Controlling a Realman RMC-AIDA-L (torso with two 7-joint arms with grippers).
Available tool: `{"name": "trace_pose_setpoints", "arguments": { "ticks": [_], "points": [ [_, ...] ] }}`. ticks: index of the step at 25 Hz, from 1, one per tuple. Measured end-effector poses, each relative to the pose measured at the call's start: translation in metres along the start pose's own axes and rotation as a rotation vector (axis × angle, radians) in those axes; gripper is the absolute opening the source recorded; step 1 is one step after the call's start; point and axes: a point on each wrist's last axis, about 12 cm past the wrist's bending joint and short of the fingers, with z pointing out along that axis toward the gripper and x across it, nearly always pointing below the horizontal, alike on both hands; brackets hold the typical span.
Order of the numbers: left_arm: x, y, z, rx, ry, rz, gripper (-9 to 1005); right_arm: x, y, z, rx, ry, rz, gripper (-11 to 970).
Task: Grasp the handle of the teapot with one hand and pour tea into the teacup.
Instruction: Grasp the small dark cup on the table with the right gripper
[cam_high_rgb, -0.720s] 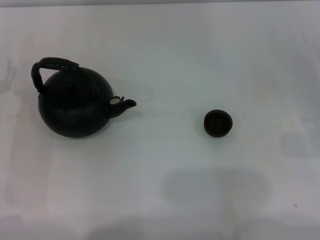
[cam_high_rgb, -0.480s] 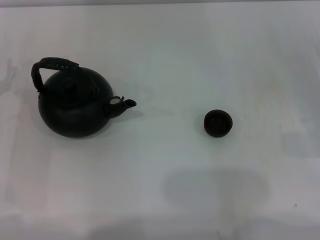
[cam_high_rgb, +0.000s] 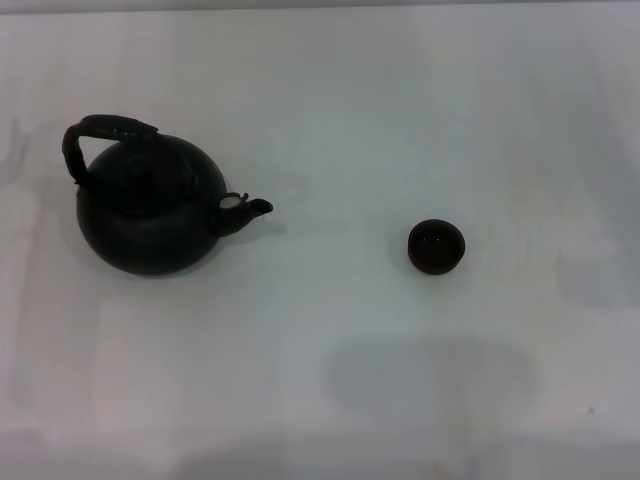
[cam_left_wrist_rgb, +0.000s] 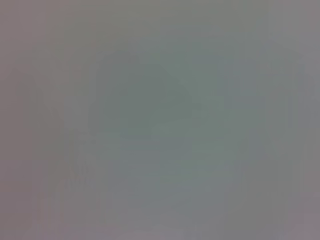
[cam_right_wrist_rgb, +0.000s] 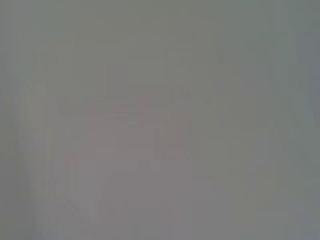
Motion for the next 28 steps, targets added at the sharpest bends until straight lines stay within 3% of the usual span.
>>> {"name": "trace_pose_setpoints", "arguments": {
  "ticks": [5, 8, 13, 22, 28],
  "points": [
    [0.001, 0.002, -0.002, -0.006, 0.003, 0.001, 888, -0.022, -0.016, 0.014, -0.149, 0.043, -0.014, 824],
    [0.001, 0.003, -0.003, -0.010, 0.006, 0.002, 887, -0.047, -0.027, 0.028, -0.288, 0.091, -0.045, 824],
    [0.001, 0.004, -0.004, -0.014, 0.007, 0.005, 887, -0.069, -0.027, 0.040, -0.453, 0.164, -0.110, 825],
    [0.001, 0.005, -0.006, -0.018, 0.008, 0.007, 888, -0.110, 0.004, 0.059, -0.798, 0.326, -0.208, 822],
    [0.002, 0.005, -0.006, -0.018, 0.010, 0.005, 887, -0.106, 0.044, 0.082, -0.944, 0.751, -0.284, 819]
  ]
}}
